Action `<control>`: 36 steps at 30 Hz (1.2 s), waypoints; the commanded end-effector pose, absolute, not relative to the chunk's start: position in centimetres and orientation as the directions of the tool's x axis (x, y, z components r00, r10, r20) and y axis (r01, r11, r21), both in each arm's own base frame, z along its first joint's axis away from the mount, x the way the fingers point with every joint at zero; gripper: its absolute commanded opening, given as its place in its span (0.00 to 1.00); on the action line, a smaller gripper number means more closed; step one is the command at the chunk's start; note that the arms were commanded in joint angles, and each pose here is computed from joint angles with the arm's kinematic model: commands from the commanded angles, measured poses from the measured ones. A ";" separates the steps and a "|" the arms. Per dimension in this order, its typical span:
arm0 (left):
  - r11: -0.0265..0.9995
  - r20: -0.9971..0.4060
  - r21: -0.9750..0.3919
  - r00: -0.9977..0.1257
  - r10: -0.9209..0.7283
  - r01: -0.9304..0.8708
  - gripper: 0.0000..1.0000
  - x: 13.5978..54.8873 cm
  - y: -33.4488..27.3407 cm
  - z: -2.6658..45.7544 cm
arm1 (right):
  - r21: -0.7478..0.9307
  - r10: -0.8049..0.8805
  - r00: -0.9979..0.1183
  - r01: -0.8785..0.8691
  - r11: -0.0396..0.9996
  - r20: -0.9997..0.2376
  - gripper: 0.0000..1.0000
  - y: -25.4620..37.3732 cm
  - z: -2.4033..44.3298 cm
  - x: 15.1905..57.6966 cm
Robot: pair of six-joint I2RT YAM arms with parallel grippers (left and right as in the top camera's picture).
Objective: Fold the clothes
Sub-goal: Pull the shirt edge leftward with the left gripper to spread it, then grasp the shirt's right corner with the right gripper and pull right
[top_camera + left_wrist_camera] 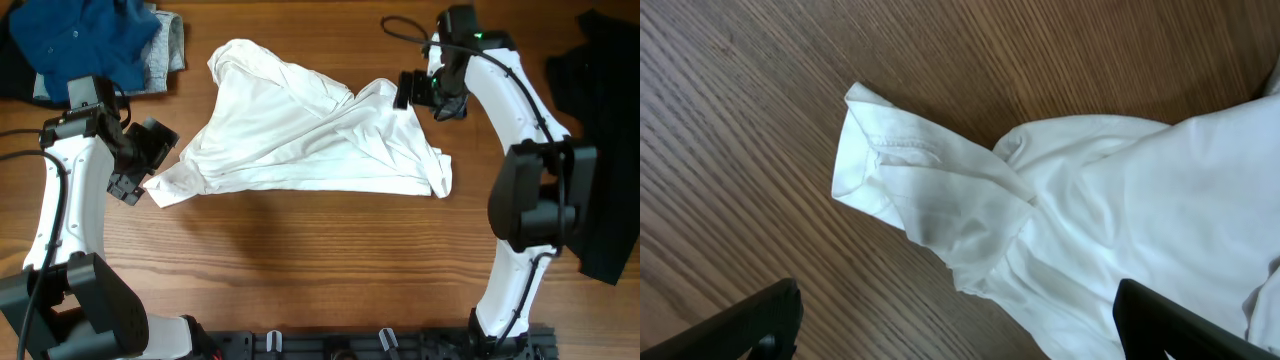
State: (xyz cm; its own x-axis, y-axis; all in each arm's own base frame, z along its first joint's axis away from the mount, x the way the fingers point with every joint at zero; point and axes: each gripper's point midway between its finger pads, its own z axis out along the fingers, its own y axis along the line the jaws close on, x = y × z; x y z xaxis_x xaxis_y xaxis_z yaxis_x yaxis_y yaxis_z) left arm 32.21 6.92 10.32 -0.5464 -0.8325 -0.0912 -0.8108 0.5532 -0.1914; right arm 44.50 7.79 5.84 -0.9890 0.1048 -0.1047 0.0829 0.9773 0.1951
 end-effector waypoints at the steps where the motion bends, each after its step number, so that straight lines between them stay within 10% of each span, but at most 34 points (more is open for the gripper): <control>1: 0.563 -0.112 -0.185 -0.552 -0.827 -0.806 0.99 32.2 7.2 10.7 | 0.134 0.119 -0.993 0.115 0.984 -0.020 0.78 6.8 4.6 42.6; 29: 0.563 -0.121 -0.193 -0.550 -0.826 -0.803 1.00 32.5 7.2 10.8 | -0.170 0.211 -0.901 0.156 0.973 0.380 0.67 2.8 1.2 30.1; 36: 0.563 -0.121 -0.193 -0.550 -0.826 -0.803 1.00 32.5 7.2 10.8 | -0.163 0.213 -0.911 0.164 0.973 0.354 0.38 2.9 0.9 30.7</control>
